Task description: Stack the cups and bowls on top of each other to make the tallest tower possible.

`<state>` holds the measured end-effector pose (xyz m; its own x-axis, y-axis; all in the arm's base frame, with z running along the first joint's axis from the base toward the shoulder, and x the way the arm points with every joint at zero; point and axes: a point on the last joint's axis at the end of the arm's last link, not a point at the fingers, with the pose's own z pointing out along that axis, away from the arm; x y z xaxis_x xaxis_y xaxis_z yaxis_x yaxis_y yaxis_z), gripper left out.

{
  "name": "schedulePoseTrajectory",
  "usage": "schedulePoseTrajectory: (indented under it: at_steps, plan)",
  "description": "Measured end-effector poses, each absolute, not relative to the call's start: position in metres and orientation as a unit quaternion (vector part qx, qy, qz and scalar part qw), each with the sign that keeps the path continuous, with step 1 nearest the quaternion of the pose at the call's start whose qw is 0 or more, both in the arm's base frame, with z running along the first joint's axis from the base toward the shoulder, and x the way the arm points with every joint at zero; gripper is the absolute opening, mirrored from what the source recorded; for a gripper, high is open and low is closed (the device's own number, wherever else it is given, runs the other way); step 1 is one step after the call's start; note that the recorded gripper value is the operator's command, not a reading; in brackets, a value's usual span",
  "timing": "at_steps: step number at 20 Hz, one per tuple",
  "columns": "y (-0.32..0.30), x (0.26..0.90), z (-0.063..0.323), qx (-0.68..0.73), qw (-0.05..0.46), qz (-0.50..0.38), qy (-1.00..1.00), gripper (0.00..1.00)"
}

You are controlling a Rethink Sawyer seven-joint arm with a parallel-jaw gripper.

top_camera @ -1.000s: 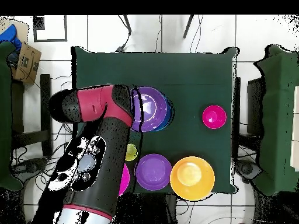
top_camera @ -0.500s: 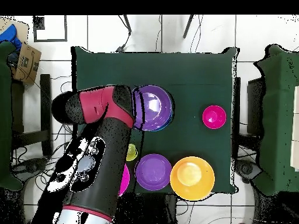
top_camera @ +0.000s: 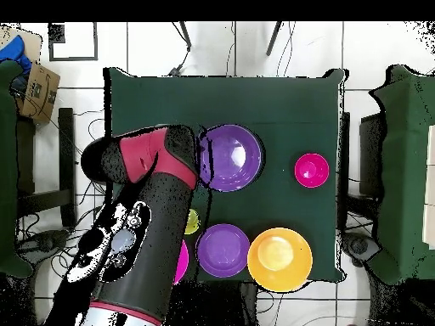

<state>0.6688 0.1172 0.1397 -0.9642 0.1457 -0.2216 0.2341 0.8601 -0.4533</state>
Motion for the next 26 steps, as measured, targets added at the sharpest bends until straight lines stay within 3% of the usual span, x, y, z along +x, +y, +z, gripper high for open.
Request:
schedulePoseTrajectory:
  at_steps: [26]
  plan:
    - [0.111, 0.663, 0.117, 0.1, 0.069, -0.239, 0.963, 0.0]
